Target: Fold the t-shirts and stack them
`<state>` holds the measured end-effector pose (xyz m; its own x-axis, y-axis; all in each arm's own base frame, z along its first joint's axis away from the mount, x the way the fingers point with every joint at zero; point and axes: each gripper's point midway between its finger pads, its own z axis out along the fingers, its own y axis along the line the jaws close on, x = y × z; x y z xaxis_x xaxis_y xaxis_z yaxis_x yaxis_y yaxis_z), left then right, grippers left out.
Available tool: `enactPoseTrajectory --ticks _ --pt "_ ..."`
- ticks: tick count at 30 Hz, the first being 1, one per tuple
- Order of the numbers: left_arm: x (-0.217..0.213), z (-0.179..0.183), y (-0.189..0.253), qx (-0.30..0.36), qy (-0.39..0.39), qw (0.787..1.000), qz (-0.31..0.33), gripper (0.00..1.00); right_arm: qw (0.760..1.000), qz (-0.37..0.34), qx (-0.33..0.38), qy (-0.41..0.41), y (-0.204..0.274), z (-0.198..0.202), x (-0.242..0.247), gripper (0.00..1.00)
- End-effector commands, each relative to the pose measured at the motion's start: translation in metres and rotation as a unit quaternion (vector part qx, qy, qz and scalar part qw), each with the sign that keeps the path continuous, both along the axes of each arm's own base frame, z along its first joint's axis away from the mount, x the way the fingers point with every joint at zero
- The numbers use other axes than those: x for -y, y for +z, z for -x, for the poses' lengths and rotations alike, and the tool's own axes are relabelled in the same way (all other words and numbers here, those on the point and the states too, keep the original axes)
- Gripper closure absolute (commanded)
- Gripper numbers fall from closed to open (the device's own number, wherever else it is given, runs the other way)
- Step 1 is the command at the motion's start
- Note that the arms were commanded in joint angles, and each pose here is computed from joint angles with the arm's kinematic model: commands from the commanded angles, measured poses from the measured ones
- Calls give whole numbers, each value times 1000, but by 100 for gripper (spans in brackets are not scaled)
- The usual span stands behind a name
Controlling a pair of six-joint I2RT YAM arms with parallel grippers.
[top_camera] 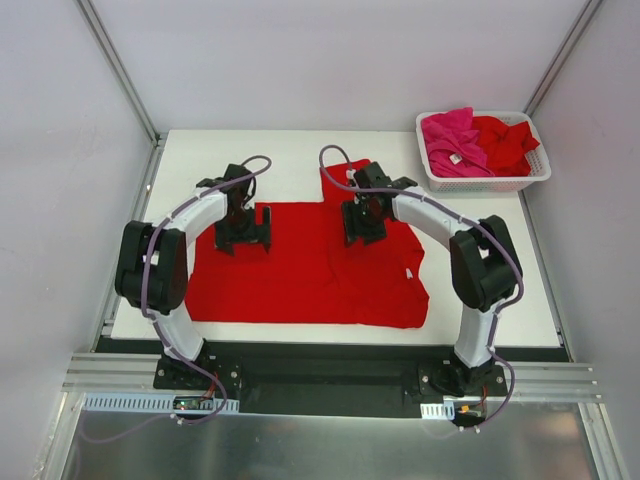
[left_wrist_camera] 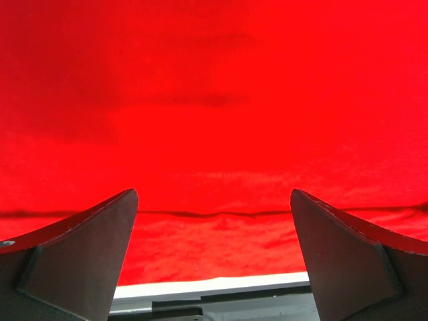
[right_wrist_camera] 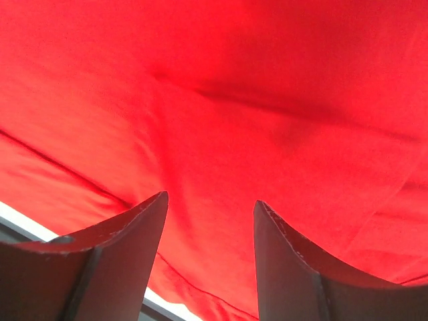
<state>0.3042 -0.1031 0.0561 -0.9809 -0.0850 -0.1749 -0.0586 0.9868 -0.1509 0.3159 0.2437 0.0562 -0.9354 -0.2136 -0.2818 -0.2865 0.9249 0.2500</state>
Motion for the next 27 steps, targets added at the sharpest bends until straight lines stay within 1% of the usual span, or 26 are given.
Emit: enactPoseTrajectory --ticks 1,5,11,14,21,24,25,26,27 --pt "4 -8 -7 1 -26 1000 2 1 1000 -10 15 10 19 -16 -9 42" --pt "3 -13 -17 -6 -32 999 -1 1 1000 -9 6 11 13 -18 -11 42" --pt "4 -7 -36 -30 -31 999 11 1 1000 8 -7 11 -3 -8 -3 42" --pt "5 -1 -42 -37 -28 999 17 1 999 22 -19 12 -13 1 3 43" --pt "3 10 -40 -31 -34 999 18 1 998 53 -36 23 -28 28 17 43" --pt "0 13 -34 -22 -38 999 14 1 997 69 -14 21 -22 33 25 43" --pt "0 13 -31 -17 -39 999 16 1 998 67 1 20 -12 33 26 43" --pt "1 14 -28 -16 -39 999 18 1 997 81 5 16 -9 35 34 43" --pt "2 12 -18 0 -38 999 23 1 996 84 11 13 -3 36 37 42"
